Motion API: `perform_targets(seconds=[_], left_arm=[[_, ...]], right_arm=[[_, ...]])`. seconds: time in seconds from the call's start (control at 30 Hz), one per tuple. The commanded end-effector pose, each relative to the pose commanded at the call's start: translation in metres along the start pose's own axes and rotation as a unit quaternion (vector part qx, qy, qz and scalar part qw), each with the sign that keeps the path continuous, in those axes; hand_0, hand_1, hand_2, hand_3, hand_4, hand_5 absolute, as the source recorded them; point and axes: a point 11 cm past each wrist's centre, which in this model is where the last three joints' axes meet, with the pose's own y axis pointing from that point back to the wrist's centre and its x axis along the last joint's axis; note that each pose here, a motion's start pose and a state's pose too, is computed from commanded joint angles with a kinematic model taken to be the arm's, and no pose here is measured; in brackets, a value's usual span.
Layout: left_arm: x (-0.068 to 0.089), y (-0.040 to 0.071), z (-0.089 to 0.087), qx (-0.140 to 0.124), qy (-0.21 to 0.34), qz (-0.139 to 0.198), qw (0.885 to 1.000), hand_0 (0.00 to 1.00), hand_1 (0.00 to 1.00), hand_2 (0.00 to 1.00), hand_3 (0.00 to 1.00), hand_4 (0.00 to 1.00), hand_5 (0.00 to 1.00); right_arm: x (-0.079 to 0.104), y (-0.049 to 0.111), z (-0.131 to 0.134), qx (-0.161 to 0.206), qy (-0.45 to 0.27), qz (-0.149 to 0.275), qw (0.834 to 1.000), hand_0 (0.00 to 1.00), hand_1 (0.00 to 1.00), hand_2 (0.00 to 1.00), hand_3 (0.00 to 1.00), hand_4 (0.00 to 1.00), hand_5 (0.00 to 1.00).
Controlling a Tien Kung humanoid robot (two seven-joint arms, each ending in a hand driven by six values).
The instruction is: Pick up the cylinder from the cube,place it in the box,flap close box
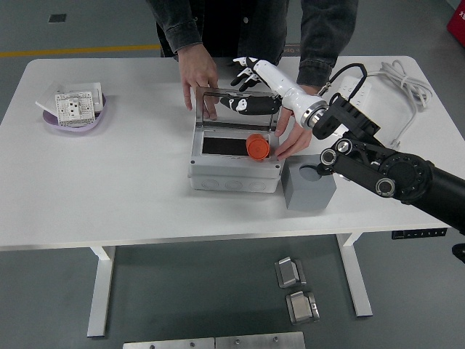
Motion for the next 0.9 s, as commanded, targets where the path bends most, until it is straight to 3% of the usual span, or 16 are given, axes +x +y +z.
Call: perform_targets(seconds=[0.13,0.23,0.27,0.3,0.47,0.5,0.57,0.9], left_arm=[[0.0,0.0,-0.001,0.001,-0.001,0.0,1.0,0.62,0.628,0.593,0.683,0.711,0.261],[0.0,0.0,-0.001,0.001,-0.001,0.0,1.0,0.62,0.628,0.593,0.683,0.711,0.261],[0.001,0.0,-0.001,0.001,-0.001,0.001,1.0,0.62,0.628,0.593,0.683,0.711,0.261],[0.001,0.0,0.0,0.0,-0.002,0.001,1.0,0.62,0.627,0.593,0.683,0.712,0.262],[0.004,0.0,0.004,-0.003,-0.002,0.004,1.0,0.62,0.627,0.593,0.683,0.712,0.262],[0.005,0.0,0.004,-0.004,-0.002,0.004,1.0,0.62,0.627,0.593,0.684,0.711,0.26],[0.006,0.0,0.006,-0.005,-0.003,0.005,1.0,0.62,0.627,0.593,0.684,0.711,0.26],[0.007,0.0,0.006,-0.007,-0.008,0.006,1.0,0.62,0.626,0.593,0.683,0.711,0.261]], right_arm=[[0.019,-0.005,0.005,-0.014,0.006,0.014,1.0,0.731,0.645,0.655,0.841,0.836,0.397],[0.024,-0.008,0.014,-0.033,0.005,0.012,0.999,0.731,0.645,0.655,0.841,0.836,0.397],[0.023,-0.009,0.018,-0.041,0.003,0.009,0.999,0.731,0.645,0.655,0.841,0.836,0.397],[0.023,-0.01,0.022,-0.049,0.001,0.007,0.999,0.777,0.716,0.722,0.843,0.872,0.546],[0.022,-0.014,0.033,-0.073,-0.002,0.003,0.997,0.777,0.716,0.722,0.843,0.872,0.546],[0.021,-0.015,0.035,-0.077,-0.002,0.002,0.997,0.821,0.773,0.774,0.845,0.887,0.586],[0.019,-0.016,0.038,-0.084,-0.002,-0.001,0.996,0.821,0.773,0.774,0.845,0.887,0.586],[0.002,-0.016,0.043,-0.094,-0.001,-0.018,0.995,0.83,0.777,0.774,0.842,0.889,0.596]])
